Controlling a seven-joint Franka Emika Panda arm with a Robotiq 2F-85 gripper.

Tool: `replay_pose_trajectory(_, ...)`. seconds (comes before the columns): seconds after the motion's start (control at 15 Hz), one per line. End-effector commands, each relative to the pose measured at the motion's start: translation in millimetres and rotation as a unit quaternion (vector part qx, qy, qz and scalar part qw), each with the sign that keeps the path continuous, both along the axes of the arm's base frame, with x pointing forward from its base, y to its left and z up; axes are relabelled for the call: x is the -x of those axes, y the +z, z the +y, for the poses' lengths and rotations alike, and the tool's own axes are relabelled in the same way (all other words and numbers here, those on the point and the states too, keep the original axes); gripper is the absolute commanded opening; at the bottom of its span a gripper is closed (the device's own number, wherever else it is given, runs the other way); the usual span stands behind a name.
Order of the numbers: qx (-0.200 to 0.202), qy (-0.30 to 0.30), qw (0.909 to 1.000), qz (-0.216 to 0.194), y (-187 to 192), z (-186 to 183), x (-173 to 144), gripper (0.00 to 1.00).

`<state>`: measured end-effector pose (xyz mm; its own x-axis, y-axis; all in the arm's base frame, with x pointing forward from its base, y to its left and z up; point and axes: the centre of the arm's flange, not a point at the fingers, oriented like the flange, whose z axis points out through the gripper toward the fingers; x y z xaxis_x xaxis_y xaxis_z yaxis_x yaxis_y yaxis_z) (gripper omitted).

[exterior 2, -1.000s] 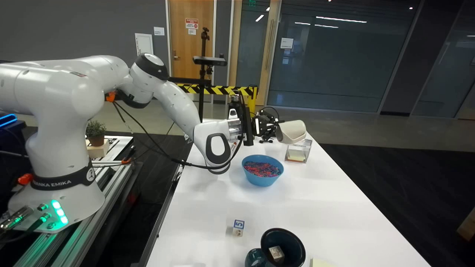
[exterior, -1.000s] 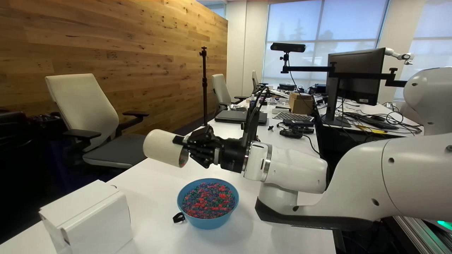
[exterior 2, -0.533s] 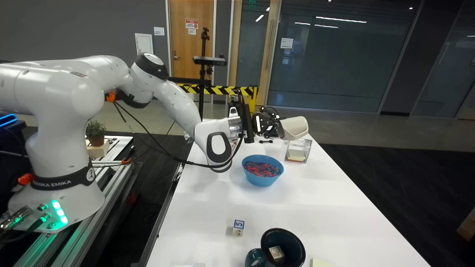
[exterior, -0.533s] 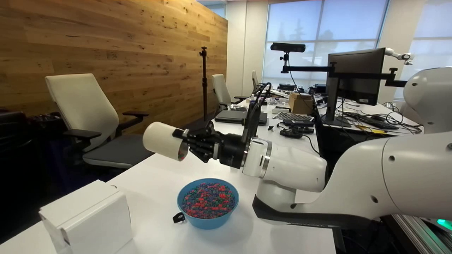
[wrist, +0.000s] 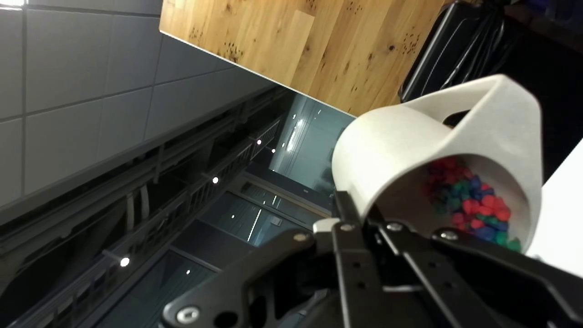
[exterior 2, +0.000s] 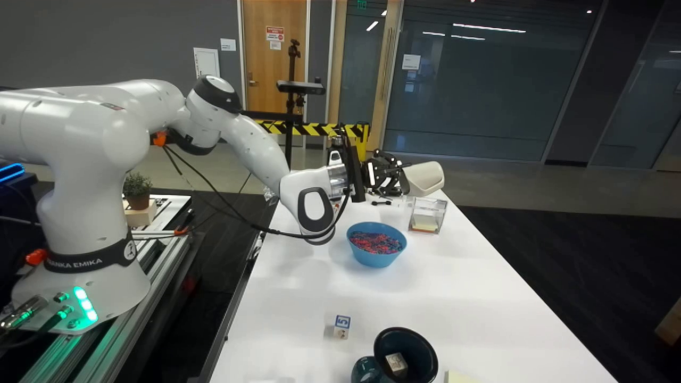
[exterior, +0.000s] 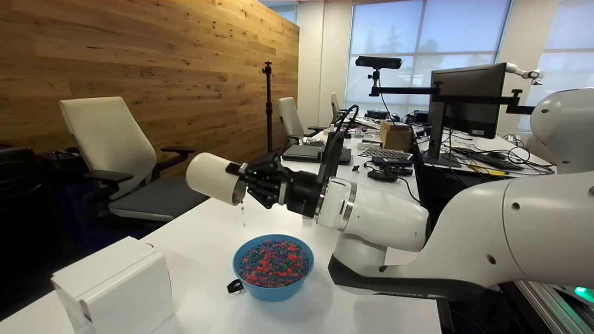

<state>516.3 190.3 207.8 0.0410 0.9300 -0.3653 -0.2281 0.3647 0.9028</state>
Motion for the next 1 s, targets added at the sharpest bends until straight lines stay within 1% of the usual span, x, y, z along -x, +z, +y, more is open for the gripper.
replay_pose_trajectory(0.0, 0.012, 0.001, 0.9995, -0.029, -1.4, 0.2, 0.5, 0.01)
replay_pose_trajectory(0.47, 0.018, 0.001, 0.9994, -0.031, -1.1, 1.5, -0.7, 0.01)
replay_pose_trajectory(0.93, 0.026, -0.009, 0.999, -0.035, 2.4, -8.0, -1.9, 0.01)
